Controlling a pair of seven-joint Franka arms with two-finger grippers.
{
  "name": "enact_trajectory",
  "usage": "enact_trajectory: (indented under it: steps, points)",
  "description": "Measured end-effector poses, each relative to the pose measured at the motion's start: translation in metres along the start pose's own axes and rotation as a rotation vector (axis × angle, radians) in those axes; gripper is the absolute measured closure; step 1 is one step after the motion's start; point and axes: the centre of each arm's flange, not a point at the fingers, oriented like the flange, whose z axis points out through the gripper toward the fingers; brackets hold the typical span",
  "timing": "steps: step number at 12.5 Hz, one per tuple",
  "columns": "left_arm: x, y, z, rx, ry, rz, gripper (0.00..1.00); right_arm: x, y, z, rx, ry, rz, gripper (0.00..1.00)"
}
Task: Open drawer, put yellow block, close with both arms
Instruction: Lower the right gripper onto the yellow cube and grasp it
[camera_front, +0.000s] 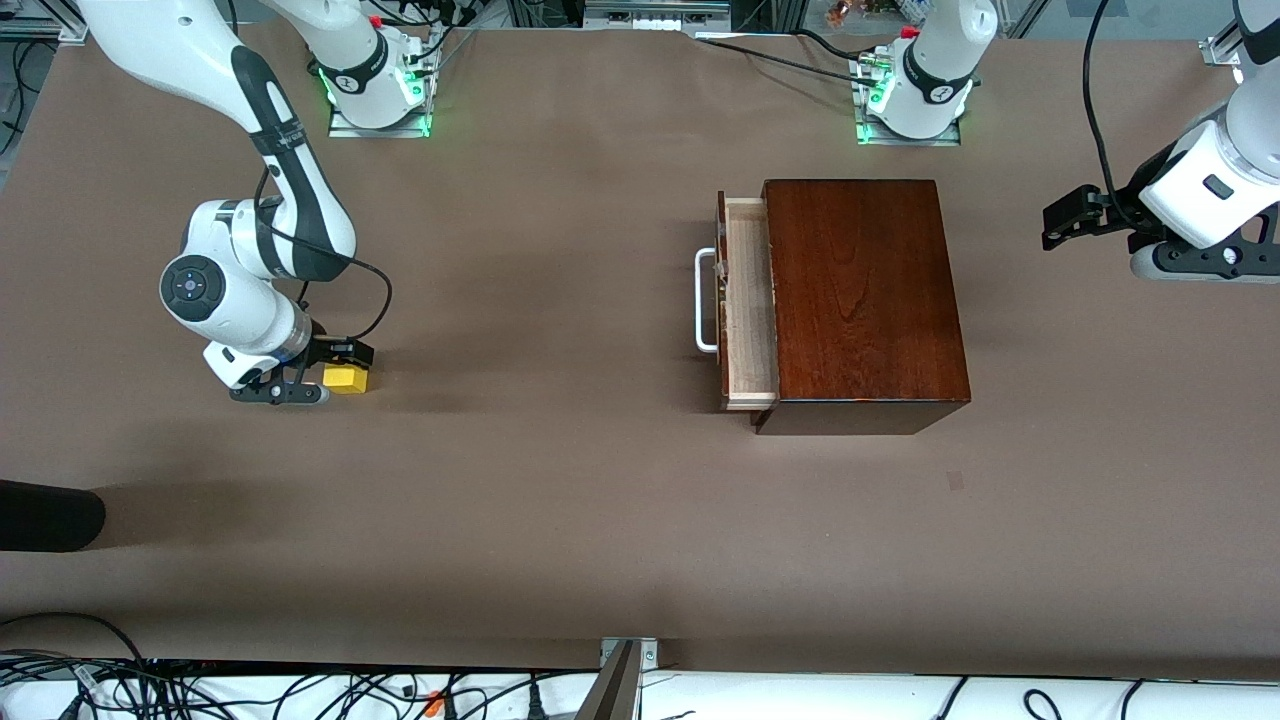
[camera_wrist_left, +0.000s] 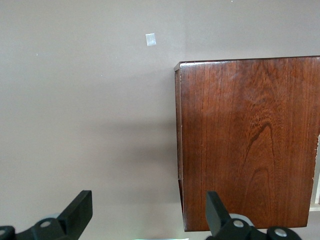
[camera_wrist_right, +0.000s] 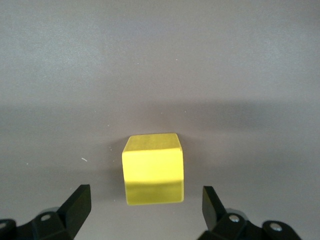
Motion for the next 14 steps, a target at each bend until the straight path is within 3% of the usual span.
enact_trajectory:
  steps: [4, 6, 7, 8, 10, 11, 14]
  points:
    - [0.000, 0.000, 0.000, 0.000, -0.001, 0.000, 0.00, -0.001, 0.000, 0.013, -0.004, 0.004, 0.001, 0.04]
    - [0.000, 0.000, 0.000, 0.000, -0.001, 0.000, 0.00, -0.001, 0.000, 0.018, -0.006, 0.003, 0.001, 0.11]
    - [0.000, 0.000, 0.000, 0.000, -0.001, 0.000, 0.00, 0.000, 0.001, 0.019, -0.006, 0.005, 0.002, 0.26]
    - [0.000, 0.000, 0.000, 0.000, -0.002, 0.000, 0.00, 0.000, 0.002, 0.019, -0.006, 0.009, 0.003, 0.30]
    - [0.000, 0.000, 0.000, 0.000, -0.004, 0.000, 0.00, 0.001, 0.007, 0.020, -0.006, 0.012, 0.010, 0.32]
    - [0.000, 0.000, 0.001, 0.000, -0.004, 0.000, 0.00, 0.001, 0.008, 0.020, -0.006, 0.015, 0.012, 0.39]
    - [0.000, 0.000, 0.001, 0.000, -0.005, 0.000, 0.00, 0.002, 0.008, 0.018, -0.005, 0.020, 0.004, 0.45]
